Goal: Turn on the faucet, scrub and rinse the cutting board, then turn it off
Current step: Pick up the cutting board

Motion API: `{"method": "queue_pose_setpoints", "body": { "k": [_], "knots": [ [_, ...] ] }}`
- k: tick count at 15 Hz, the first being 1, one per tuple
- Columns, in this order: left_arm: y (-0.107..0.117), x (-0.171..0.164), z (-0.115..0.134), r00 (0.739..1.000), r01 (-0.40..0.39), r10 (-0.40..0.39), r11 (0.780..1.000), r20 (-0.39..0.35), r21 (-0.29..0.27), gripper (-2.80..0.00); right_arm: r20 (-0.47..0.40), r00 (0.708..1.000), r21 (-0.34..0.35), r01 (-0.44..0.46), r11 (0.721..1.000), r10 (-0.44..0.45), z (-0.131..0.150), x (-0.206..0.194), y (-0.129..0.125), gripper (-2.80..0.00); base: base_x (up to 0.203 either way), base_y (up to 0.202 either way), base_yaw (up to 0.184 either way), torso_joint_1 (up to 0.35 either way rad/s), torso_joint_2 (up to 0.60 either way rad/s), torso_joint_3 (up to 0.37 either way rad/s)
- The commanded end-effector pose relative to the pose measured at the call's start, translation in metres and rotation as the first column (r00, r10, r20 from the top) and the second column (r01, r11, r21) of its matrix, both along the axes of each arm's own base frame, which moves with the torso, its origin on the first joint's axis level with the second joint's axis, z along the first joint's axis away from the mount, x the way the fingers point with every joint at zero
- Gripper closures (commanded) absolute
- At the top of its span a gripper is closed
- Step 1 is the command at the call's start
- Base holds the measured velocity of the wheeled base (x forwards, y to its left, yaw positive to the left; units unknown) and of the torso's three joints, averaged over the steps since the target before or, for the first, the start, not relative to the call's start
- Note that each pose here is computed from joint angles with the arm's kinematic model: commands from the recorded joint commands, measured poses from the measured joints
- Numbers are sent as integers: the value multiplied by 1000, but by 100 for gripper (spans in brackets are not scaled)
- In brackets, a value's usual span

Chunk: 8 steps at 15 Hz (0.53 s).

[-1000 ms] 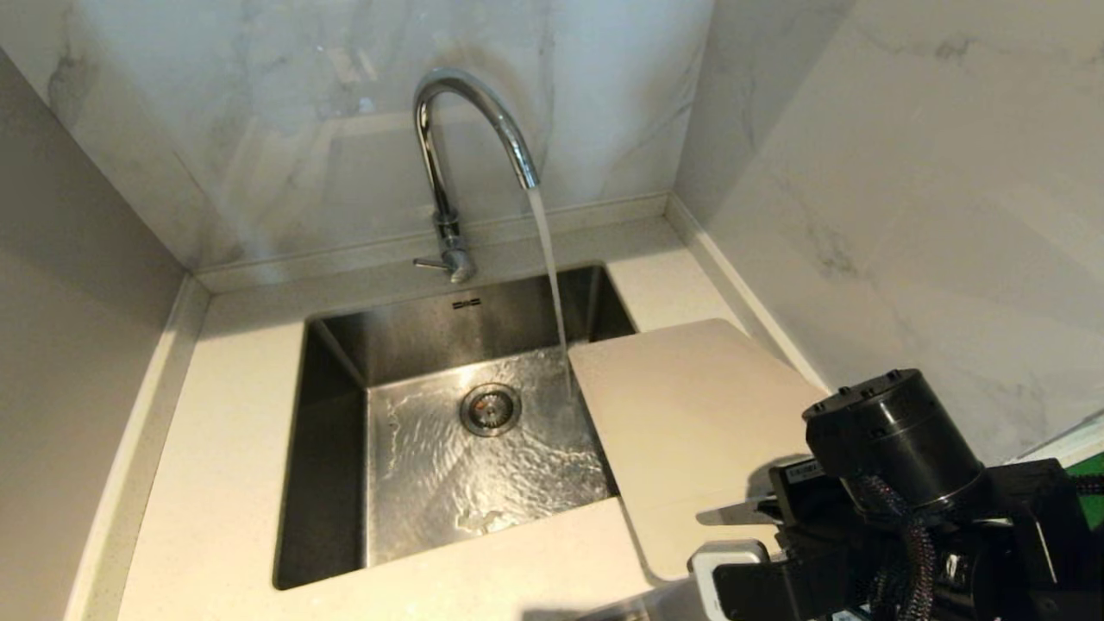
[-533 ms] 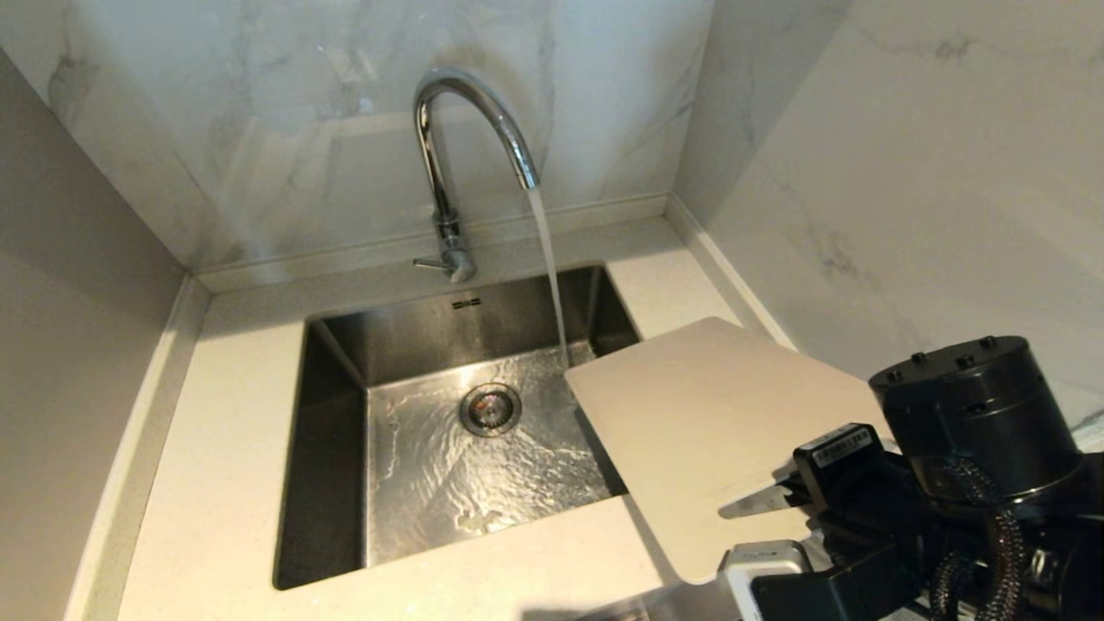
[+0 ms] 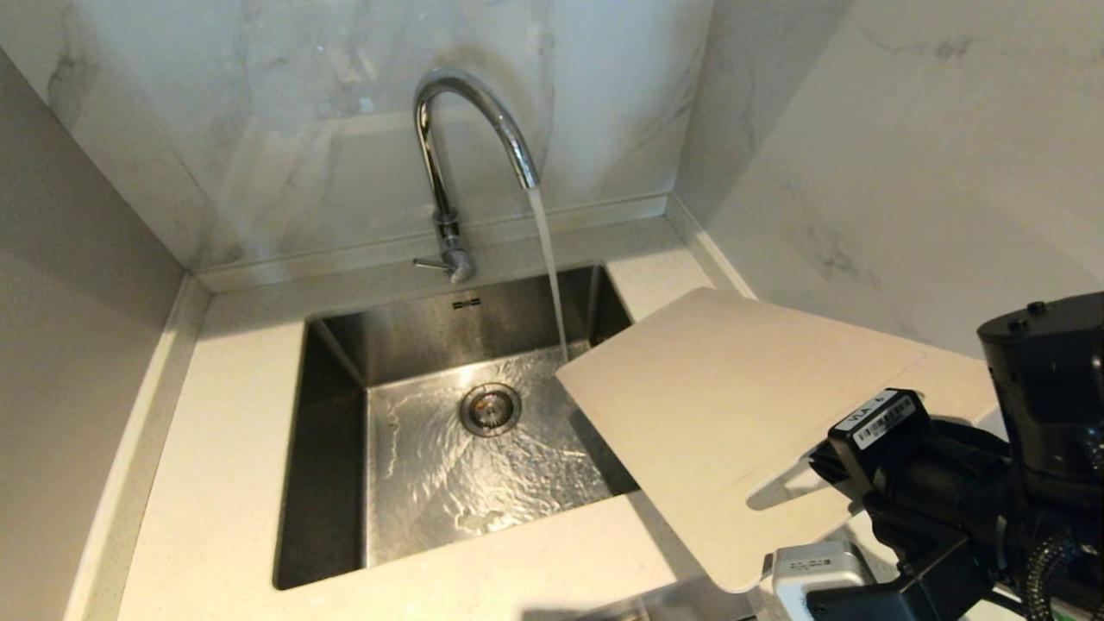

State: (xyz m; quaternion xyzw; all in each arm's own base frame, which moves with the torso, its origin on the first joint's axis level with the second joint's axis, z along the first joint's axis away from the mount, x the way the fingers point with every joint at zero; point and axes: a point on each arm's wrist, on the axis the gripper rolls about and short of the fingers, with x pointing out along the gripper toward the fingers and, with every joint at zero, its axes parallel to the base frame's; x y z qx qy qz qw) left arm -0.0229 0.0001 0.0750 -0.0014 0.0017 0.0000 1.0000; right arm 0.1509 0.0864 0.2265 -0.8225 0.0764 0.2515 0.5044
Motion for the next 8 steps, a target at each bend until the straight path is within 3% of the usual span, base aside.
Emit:
{"method": "queue_pose_setpoints", "body": {
  "k": [1,5,8],
  "knots": [
    [0,0,-1,1000,0,0,1000,-3,0,0,42,999,-5,-15,1000,15,8,-6,-4,0,0,0,0,0,0,0],
    [0,0,-1,1000,-1,1,1000,-3,0,0,72,997,8,-41,999,41,15,-14,-8,0,0,0,0,0,0,0],
    [0,0,-1,1000,-1,1,1000,-3,0,0,-3,989,26,-145,989,145,19,-18,-8,0,0,0,0,0,0,0]
  ]
}}
